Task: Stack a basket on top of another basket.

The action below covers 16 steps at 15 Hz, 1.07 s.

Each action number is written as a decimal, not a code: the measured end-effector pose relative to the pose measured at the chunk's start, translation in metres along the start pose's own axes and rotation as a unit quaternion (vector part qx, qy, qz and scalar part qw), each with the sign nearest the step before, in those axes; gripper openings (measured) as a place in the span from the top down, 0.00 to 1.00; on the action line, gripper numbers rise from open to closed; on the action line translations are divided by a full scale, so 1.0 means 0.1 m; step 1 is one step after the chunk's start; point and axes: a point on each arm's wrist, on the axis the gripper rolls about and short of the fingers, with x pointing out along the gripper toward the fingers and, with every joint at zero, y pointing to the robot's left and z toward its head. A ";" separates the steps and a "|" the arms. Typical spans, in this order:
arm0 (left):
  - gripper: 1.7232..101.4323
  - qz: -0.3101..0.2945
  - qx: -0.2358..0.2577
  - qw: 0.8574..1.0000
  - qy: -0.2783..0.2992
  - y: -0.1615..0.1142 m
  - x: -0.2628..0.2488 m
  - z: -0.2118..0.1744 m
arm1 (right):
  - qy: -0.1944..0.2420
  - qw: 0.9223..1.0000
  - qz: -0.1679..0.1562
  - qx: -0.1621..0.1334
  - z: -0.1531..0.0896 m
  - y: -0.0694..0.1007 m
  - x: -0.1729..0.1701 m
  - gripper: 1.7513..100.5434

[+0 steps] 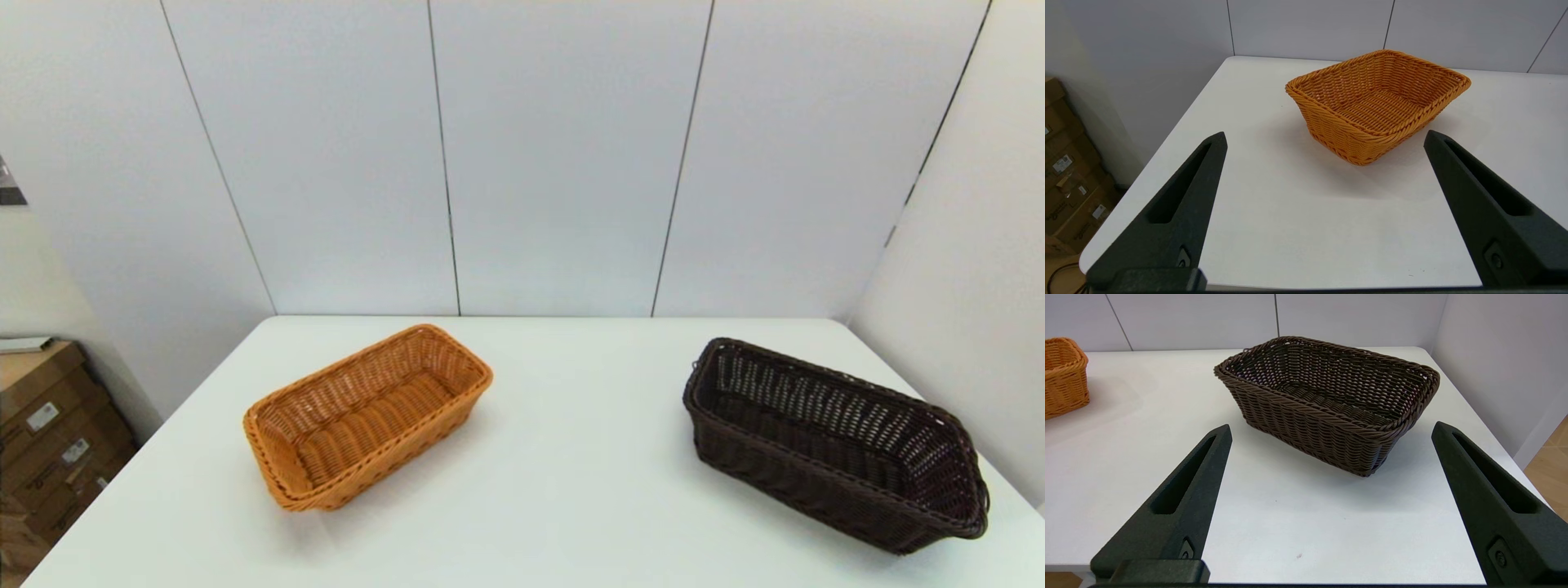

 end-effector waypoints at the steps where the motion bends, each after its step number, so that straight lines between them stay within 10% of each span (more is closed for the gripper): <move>1: 0.04 0.000 0.000 1.000 0.000 0.00 0.00 0.00 | 0.000 1.000 0.000 0.000 0.00 0.00 0.00 0.04; 10: 0.04 0.002 0.030 1.000 -0.002 0.00 -0.01 0.02 | 0.000 1.000 0.000 0.000 0.00 0.00 0.00 0.03; 16: 0.04 0.024 -0.001 0.992 -0.122 -0.08 -0.26 1.34 | 0.000 1.000 0.000 0.000 0.00 0.00 0.00 0.04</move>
